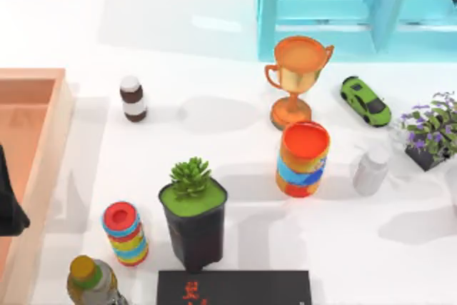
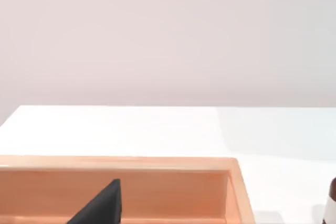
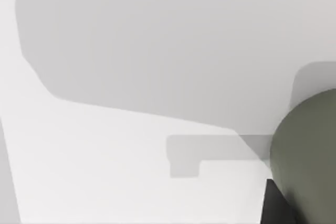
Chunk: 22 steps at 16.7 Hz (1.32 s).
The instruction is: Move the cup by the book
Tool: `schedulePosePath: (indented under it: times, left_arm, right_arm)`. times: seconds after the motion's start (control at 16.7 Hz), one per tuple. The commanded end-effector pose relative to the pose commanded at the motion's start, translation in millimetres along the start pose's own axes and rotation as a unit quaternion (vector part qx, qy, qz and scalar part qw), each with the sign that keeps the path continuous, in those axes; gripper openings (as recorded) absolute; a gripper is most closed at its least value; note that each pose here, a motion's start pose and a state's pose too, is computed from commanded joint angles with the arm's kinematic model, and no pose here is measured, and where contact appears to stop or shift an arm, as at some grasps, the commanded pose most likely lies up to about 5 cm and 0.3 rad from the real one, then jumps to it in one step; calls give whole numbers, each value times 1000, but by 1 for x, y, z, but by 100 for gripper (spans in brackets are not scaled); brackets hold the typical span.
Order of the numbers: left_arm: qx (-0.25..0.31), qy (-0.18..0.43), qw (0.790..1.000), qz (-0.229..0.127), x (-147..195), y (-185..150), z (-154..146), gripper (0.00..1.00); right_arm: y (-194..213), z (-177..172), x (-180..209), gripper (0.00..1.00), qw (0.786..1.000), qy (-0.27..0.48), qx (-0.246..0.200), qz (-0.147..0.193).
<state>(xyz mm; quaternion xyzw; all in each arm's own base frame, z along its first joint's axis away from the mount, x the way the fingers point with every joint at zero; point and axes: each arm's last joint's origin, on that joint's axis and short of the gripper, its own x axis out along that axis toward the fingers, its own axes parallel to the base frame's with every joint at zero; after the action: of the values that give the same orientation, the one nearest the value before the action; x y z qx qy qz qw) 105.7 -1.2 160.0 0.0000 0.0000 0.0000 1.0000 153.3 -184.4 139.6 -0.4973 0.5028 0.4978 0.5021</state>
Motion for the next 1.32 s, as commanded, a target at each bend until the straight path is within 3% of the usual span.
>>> schedulePosePath:
  times: [0.6,0.96,1.32]
  left_arm:
    - [0,0,1000,0,0,0,0,100]
    - [0,0,1000,0,0,0,0,100]
    - [0,0,1000,0,0,0,0,100]
  right_arm:
    - [0,0,-49,0,1000,-1,0,1]
    - [-2,0,-49,0,1000,-2,2,1]
    - [-46,18,-84,0,998,7,51,-30]
